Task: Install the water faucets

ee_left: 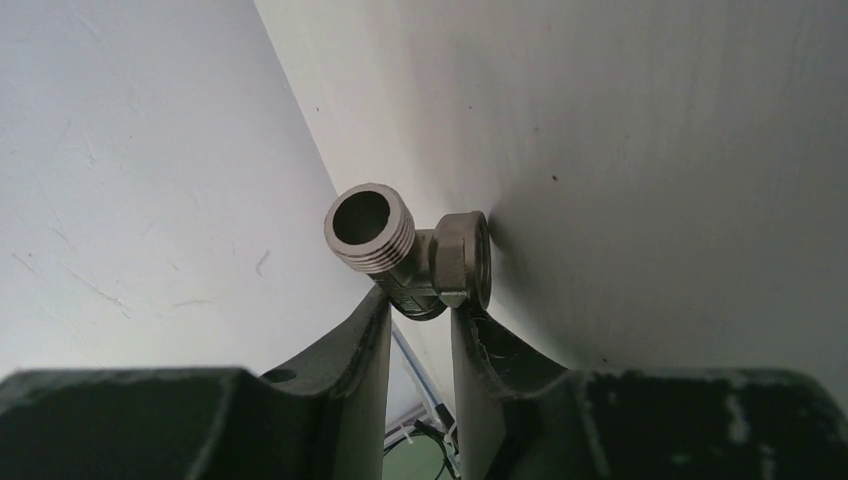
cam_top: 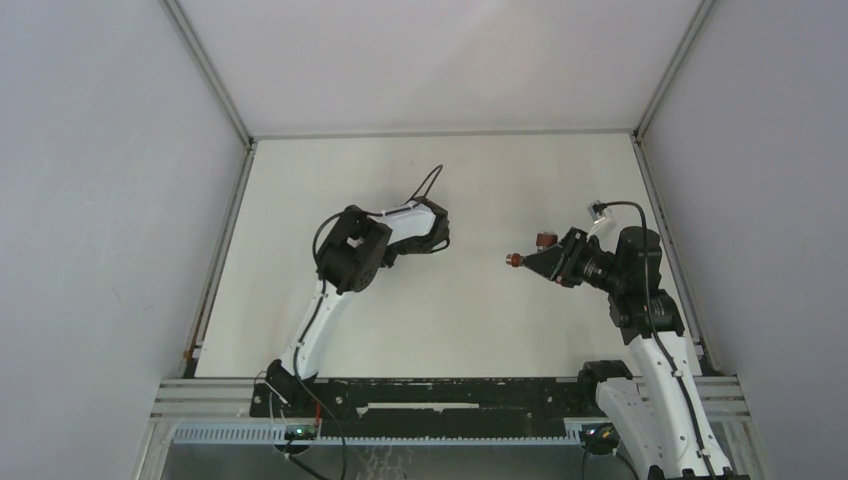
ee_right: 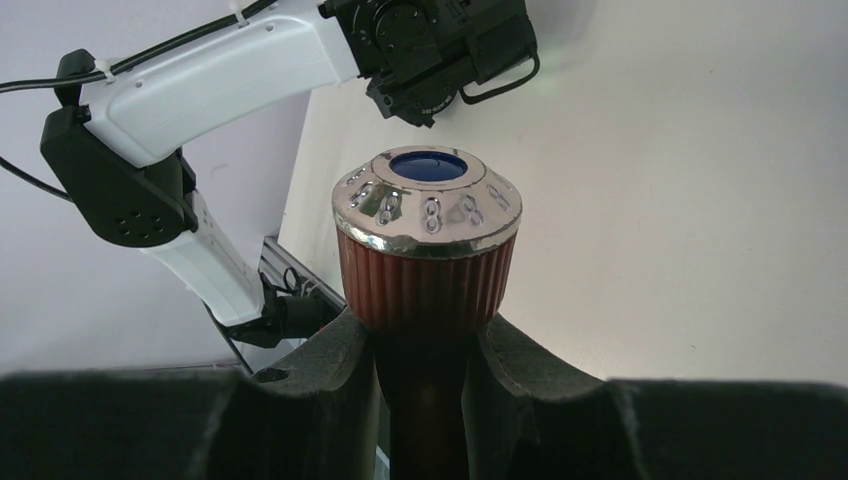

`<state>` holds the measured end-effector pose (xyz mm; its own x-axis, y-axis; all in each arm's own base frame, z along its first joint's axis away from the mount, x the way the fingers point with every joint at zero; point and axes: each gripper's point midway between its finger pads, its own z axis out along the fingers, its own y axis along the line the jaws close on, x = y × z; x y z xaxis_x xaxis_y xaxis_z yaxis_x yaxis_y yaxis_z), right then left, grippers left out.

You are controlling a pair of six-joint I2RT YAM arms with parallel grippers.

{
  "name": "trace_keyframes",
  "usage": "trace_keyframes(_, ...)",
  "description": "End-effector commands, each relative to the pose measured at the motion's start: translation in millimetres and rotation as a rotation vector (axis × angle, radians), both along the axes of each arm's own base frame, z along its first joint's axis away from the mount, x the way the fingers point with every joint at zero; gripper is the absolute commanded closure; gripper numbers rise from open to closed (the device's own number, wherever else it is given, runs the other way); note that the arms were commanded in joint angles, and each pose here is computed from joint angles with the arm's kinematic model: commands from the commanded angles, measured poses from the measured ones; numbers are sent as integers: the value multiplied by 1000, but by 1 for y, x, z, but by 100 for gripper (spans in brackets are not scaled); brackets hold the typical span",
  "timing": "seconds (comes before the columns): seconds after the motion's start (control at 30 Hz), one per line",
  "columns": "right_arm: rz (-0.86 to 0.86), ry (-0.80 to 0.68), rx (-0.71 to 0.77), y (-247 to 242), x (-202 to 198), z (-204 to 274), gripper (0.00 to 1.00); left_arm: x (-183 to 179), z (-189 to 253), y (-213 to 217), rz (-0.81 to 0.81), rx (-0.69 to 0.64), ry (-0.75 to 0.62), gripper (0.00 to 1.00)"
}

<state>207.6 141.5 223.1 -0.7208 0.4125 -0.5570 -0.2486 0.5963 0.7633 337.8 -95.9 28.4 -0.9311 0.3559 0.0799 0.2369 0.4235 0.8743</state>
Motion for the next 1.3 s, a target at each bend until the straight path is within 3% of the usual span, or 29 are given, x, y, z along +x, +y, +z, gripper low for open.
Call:
trace_keyframes(0.0,6,-103,3,0,4,28,100,2,-2,-10,0,-37,-21,69)
trace_keyframes(0.57,4,-100,1,0,4,27,100,9,12,-22,-16,-77,-71,65)
trace_keyframes(0.77,3,-98,-1,-1,4,26,100,9,44,-25,-1,-154,-160,64)
trace_keyframes(0.9,5,-99,0,0,5,27,100,9,73,-41,32,-384,-232,63)
trace_keyframes(1.13,7,-100,1,0,4,27,100,20,97,-48,213,-985,-340,57)
trace_keyframes(1.27,7,-108,6,0,5,29,100,27,82,-30,358,-1154,-394,54)
